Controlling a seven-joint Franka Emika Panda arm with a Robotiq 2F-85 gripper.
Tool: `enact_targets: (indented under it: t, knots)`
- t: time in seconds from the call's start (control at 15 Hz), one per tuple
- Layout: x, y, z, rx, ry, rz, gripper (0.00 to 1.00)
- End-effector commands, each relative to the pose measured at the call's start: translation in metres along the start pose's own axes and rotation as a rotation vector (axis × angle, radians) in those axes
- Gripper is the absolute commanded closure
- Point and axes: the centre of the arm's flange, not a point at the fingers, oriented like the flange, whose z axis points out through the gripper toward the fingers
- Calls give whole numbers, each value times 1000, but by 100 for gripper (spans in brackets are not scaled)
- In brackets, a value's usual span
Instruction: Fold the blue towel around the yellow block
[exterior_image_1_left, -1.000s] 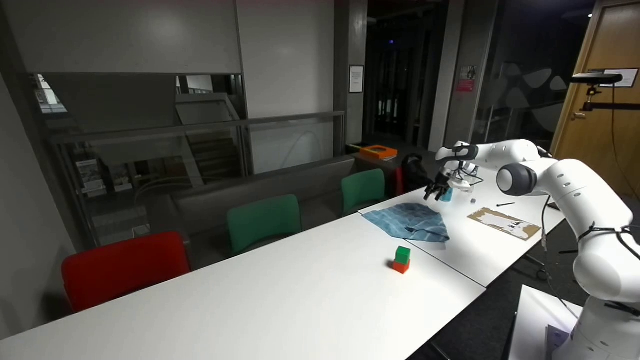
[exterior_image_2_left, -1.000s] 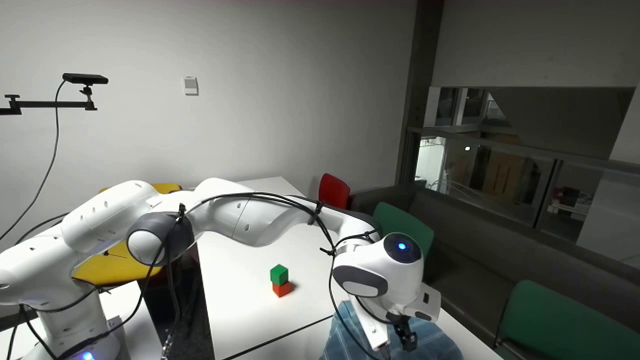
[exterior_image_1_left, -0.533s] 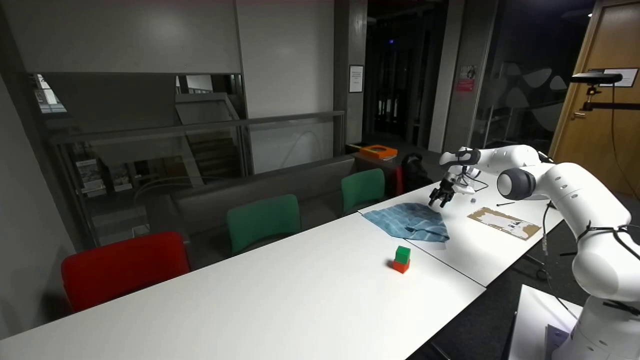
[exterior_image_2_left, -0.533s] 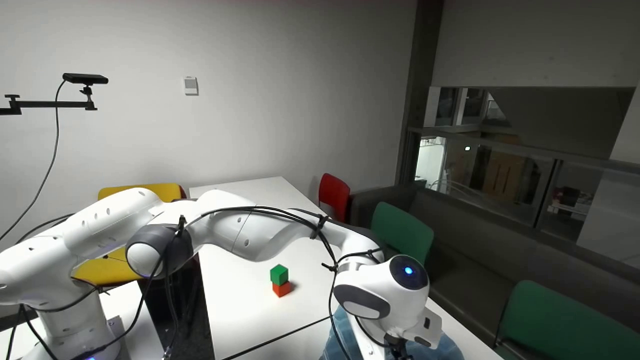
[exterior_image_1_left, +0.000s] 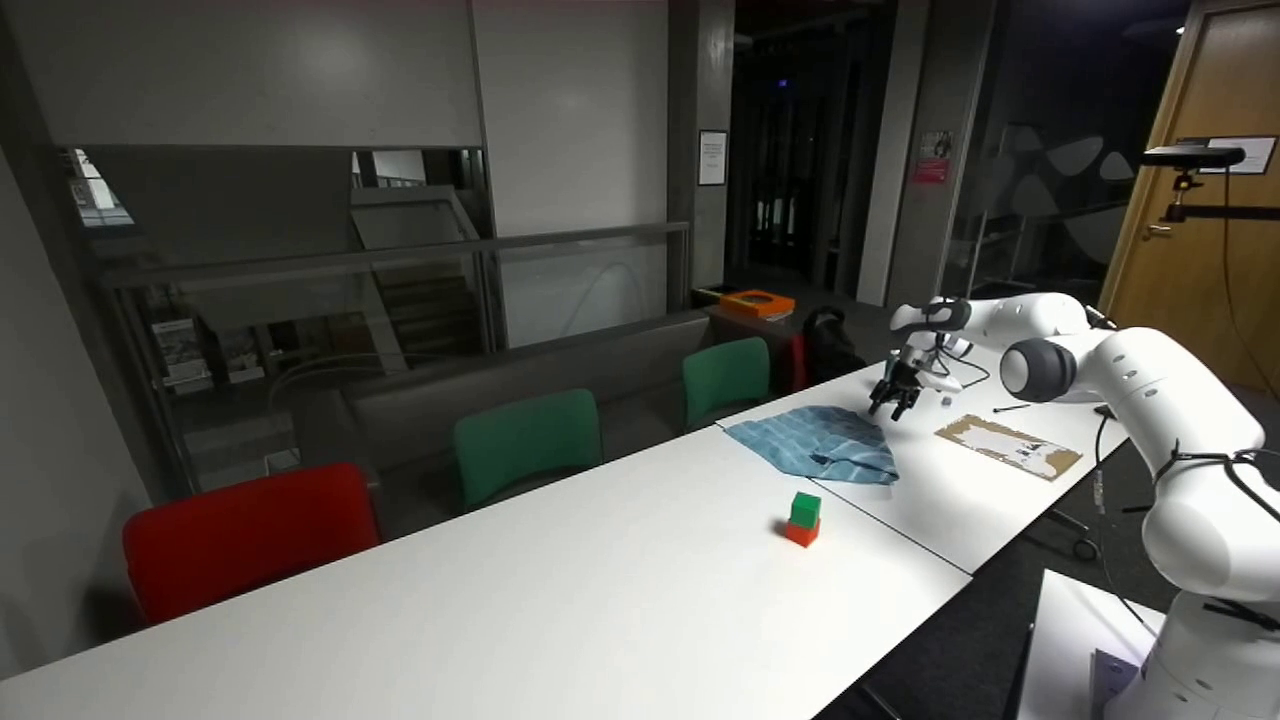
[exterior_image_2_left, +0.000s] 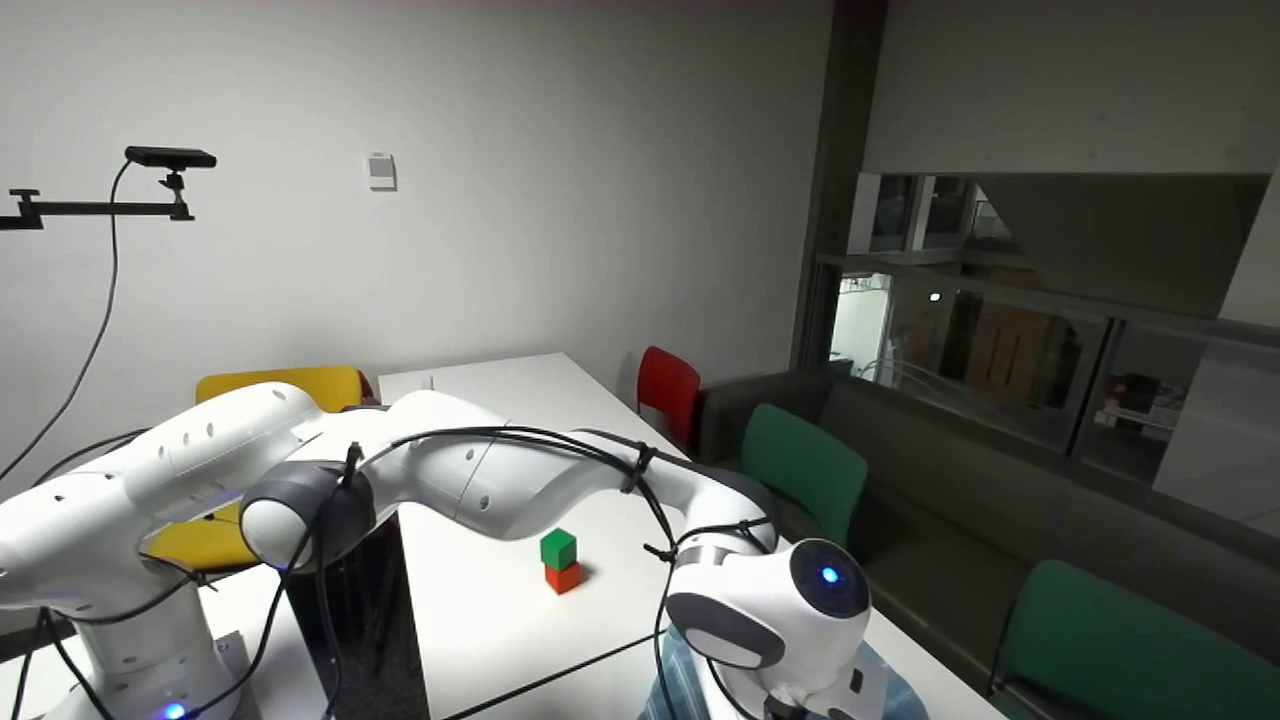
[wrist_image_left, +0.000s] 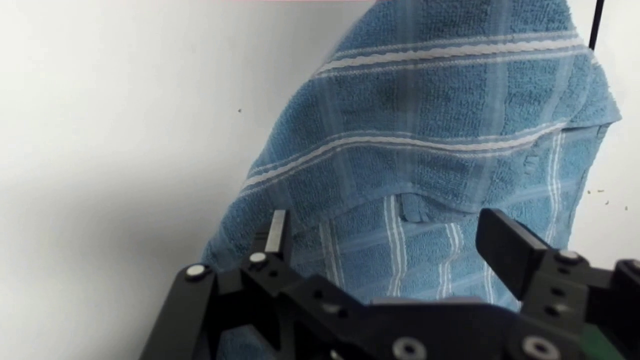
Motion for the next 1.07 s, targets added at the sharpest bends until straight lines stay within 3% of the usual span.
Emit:
enact_targets:
  t: [0.0, 0.6, 1.0]
  knots:
    - [10, 6, -12, 13, 38, 17, 0]
    - [7, 17, 1, 35, 24, 66, 0]
    - [-6, 14, 13, 9, -6, 44, 0]
